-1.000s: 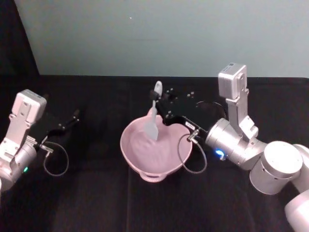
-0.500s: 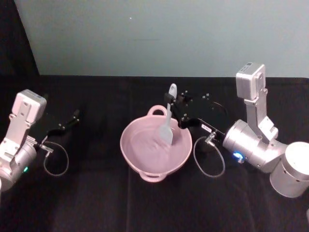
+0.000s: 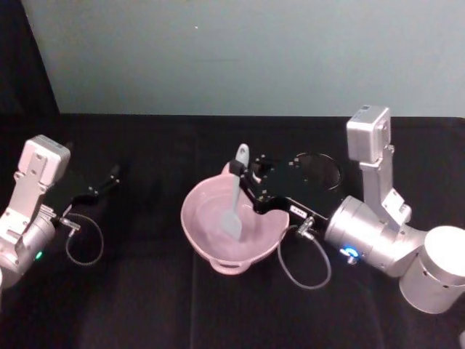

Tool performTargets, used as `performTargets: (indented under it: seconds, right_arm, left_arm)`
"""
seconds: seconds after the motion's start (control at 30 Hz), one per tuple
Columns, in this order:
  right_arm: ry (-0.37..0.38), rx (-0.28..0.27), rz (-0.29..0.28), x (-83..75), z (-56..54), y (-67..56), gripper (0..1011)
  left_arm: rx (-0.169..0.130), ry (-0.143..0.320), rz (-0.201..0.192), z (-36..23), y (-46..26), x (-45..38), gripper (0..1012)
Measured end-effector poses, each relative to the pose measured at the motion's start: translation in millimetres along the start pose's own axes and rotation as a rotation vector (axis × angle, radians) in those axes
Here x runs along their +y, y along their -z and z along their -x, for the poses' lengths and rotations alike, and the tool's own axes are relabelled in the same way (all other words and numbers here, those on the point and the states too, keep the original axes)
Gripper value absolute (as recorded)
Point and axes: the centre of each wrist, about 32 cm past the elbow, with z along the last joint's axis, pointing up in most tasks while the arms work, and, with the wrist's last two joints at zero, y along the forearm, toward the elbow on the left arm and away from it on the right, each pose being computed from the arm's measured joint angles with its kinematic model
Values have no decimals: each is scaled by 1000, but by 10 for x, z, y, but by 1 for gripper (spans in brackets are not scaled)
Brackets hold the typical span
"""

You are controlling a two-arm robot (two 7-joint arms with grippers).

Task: Use the one hand to pick up the spoon and stir the clear water in the bowl.

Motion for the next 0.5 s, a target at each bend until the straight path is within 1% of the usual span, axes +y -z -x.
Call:
performTargets:
  seconds: [0.07, 0.27, 0.3, 0.5]
  right_arm:
    - [-8, 7, 0, 54, 19, 17, 125]
    - [5, 7, -16, 206, 6, 69, 125]
    - [14, 3, -22, 241, -9, 79, 125]
    - [55, -19, -37, 311, -73, 114, 125]
  left_arm:
    - [0, 0, 0, 0, 0, 0, 1011]
    - [0, 0, 0, 0, 0, 0, 1011]
    - [0, 0, 0, 0, 0, 0, 1011]
    - [0, 0, 0, 0, 0, 0, 1011]
